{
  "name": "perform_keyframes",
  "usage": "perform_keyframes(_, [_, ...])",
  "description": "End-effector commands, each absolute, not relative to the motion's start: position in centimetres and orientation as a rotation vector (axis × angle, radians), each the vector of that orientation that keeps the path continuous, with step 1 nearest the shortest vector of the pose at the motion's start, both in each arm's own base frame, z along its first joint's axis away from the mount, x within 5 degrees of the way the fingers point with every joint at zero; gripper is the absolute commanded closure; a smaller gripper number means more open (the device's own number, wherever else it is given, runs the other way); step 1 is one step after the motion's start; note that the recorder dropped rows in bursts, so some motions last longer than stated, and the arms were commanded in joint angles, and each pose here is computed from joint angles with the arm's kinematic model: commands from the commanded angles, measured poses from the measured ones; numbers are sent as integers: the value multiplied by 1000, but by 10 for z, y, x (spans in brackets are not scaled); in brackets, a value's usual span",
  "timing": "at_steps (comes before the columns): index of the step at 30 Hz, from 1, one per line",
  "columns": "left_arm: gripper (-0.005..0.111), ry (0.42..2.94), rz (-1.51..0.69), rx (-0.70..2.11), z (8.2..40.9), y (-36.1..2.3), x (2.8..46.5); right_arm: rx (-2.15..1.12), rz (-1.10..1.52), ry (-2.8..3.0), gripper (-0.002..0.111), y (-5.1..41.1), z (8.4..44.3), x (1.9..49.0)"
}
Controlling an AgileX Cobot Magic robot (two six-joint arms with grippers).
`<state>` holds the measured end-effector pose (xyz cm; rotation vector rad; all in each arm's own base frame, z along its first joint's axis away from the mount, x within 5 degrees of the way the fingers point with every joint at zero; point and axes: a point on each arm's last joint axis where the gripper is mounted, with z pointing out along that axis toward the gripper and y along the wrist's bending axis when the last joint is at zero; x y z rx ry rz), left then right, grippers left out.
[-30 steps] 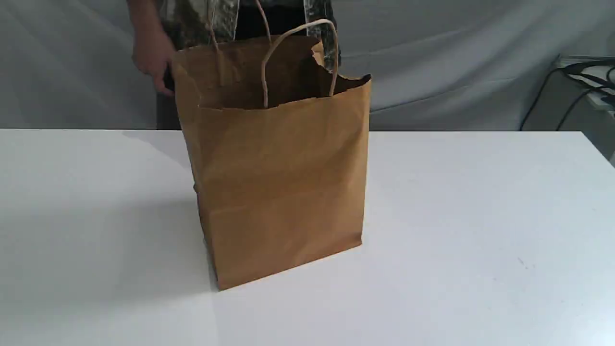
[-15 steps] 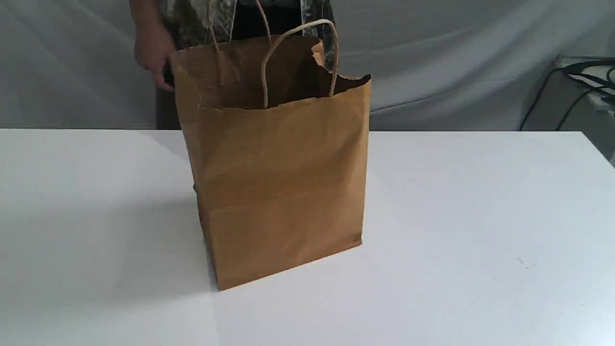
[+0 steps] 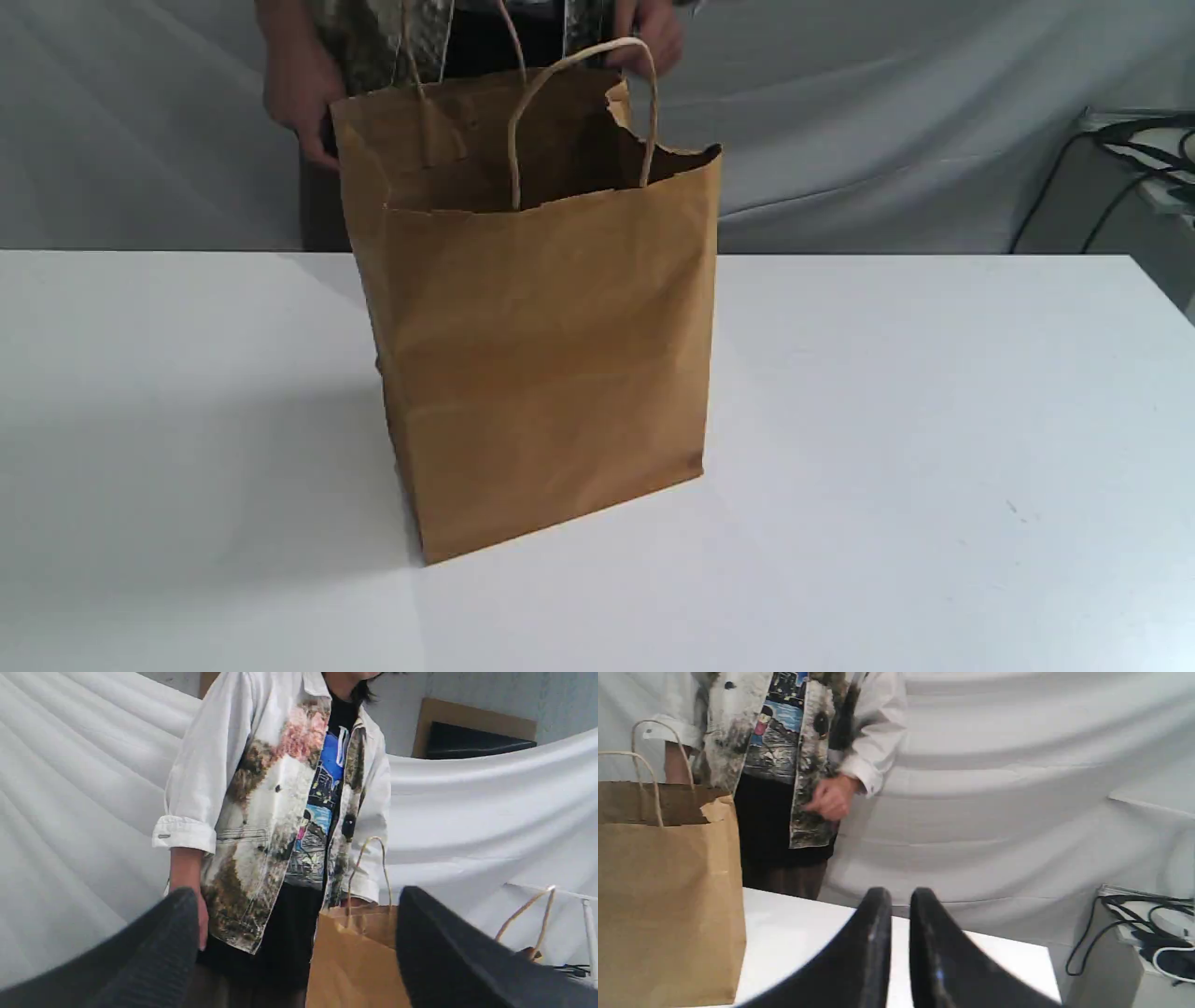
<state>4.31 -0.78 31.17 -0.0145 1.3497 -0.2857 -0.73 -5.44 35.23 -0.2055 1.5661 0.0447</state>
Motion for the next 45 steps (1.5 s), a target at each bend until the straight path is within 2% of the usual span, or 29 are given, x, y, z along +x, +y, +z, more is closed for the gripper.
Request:
perform_keyframes(1, [44,1356,-293,-42,293,-7,50,-181,30,1610,101,-46,330,9])
perform_keyframes(4, [44,1377,-290,-53,277,-7,54,-157,45,1658,101,-41,314,17])
perform_keyframes(7, [44,1320,-301,-76,280,-6,54,-160,49,1686,101,-36,303,23])
perform_keyframes(11, [44,1370,-335,-98,274,-7,55,-162,25,1702,101,-34,291,29])
perform_keyframes(18, [44,1638,-355,-67,241,-13,59,-138,-49,1666,101,-38,292,31])
perform_keyframes(22, [44,1743,-323,-18,231,-14,57,-206,-62,1524,101,-34,305,31])
perform_keyframes(26, [44,1755,-343,-33,230,-15,57,-236,57,1452,101,-25,311,29])
perform_keyframes(32, [44,1746,-539,-158,232,-20,56,-215,226,1492,101,-16,306,29])
perform_keyframes(41, [44,1746,-544,-162,232,-20,56,-397,535,1224,101,23,288,31])
perform_keyframes(45, [44,1746,-544,-162,232,-20,56,-291,714,1237,101,23,290,30])
